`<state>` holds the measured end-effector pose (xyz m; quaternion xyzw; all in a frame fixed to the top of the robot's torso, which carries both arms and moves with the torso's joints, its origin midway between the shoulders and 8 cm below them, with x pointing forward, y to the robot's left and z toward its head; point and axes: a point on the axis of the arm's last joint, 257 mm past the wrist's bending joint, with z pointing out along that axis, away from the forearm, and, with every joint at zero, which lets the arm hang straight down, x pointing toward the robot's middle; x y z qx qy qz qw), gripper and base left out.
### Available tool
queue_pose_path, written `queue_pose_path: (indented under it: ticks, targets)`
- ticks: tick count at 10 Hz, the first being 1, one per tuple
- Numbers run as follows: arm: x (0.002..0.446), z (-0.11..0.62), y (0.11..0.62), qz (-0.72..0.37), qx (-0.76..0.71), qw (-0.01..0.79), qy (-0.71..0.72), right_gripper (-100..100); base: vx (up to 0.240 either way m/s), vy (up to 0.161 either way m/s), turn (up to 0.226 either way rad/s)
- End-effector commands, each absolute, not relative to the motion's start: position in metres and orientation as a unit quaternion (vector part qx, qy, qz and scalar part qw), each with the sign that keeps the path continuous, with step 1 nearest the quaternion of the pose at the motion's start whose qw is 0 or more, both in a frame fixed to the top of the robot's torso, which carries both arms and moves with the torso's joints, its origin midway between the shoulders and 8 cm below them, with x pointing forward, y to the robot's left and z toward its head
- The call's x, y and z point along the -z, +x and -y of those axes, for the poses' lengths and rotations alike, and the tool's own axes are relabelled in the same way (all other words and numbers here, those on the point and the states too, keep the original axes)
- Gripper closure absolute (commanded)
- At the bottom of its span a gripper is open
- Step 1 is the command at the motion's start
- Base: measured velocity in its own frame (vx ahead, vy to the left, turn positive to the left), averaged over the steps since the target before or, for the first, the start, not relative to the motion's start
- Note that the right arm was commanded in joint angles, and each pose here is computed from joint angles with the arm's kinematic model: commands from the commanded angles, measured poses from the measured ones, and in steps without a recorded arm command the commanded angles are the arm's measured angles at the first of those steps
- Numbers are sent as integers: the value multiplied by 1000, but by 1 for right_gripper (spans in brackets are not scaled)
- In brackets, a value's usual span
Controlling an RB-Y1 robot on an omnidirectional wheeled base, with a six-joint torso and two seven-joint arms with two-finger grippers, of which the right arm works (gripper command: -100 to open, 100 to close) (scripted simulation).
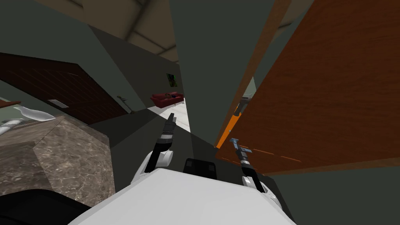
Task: Pull the door open
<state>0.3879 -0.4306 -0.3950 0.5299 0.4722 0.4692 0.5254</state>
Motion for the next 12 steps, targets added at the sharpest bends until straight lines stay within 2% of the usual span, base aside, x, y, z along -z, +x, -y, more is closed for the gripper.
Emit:
queue_pose_path:
  ticks: [1,5,9,12]
  targets:
    - [394,430,382,-475,-475,523,525,100,-221,-56,136]
    - [393,431,360,-488,-488,512,511,100,-202,-47,115]
    - [395,432,349,-496,-493,504,507,100,-133,-35,76]
    - [395,434,331,-500,-499,499,502,100,-164,-66,171]
